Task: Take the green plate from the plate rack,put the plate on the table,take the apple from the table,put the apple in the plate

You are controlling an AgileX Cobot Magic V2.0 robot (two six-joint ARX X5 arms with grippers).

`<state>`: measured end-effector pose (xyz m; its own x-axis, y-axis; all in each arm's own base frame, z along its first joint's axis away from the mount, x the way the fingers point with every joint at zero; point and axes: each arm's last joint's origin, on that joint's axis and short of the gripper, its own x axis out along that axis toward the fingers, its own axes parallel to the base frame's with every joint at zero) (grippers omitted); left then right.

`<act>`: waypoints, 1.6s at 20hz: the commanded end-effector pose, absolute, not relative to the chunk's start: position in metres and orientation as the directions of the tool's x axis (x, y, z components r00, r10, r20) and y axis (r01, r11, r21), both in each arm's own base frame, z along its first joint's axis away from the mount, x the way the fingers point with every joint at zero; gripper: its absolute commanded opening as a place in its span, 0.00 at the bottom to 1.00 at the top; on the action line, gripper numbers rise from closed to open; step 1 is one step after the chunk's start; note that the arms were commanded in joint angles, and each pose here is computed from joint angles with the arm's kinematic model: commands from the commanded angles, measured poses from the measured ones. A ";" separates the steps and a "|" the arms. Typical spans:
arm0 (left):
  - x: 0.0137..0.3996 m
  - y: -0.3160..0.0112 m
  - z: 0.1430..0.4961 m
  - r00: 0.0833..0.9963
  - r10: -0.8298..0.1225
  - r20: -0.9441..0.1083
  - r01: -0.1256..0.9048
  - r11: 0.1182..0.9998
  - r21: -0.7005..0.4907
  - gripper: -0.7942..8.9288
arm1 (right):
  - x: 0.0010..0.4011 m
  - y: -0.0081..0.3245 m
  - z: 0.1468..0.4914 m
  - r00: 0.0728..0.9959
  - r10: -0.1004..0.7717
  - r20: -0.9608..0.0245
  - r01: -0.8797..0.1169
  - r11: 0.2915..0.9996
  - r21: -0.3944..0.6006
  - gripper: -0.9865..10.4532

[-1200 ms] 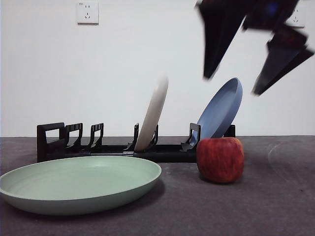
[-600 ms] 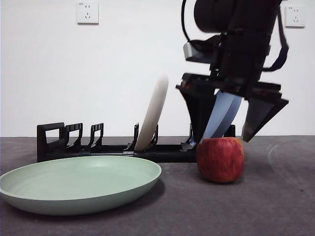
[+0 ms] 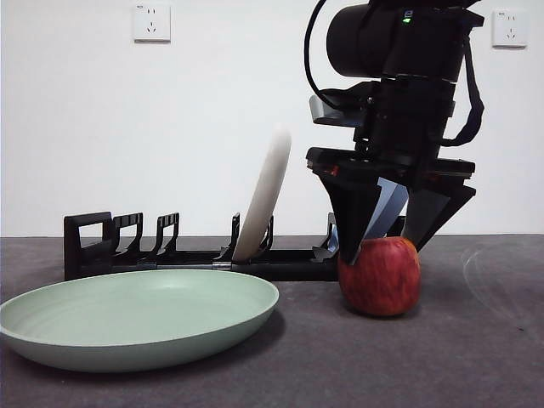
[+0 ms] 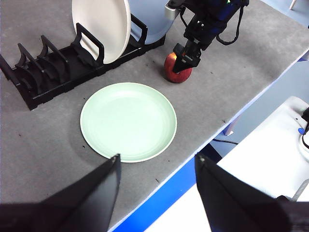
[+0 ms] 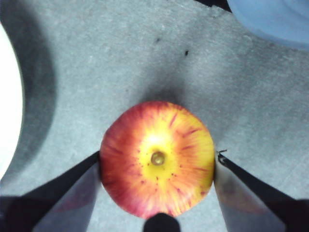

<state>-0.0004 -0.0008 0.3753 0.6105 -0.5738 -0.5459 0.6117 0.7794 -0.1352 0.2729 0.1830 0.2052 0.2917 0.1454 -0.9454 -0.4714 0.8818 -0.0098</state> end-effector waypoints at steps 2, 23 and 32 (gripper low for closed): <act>0.000 -0.001 0.374 0.613 -0.572 -0.546 0.607 0.782 -0.138 0.34 | 0.272 0.184 0.221 0.241 0.114 -0.964 -0.465 0.885 -0.011 0.08; 0.001 -0.001 0.375 0.633 -0.557 -0.538 0.566 0.807 -0.169 0.34 | 0.220 0.316 0.280 0.296 0.535 -0.792 -0.777 0.616 0.126 0.08; 0.001 -0.001 0.375 0.632 -0.556 -0.539 0.566 0.807 -0.169 0.34 | 0.238 0.337 0.210 0.233 0.396 -0.888 -0.758 0.646 0.089 0.08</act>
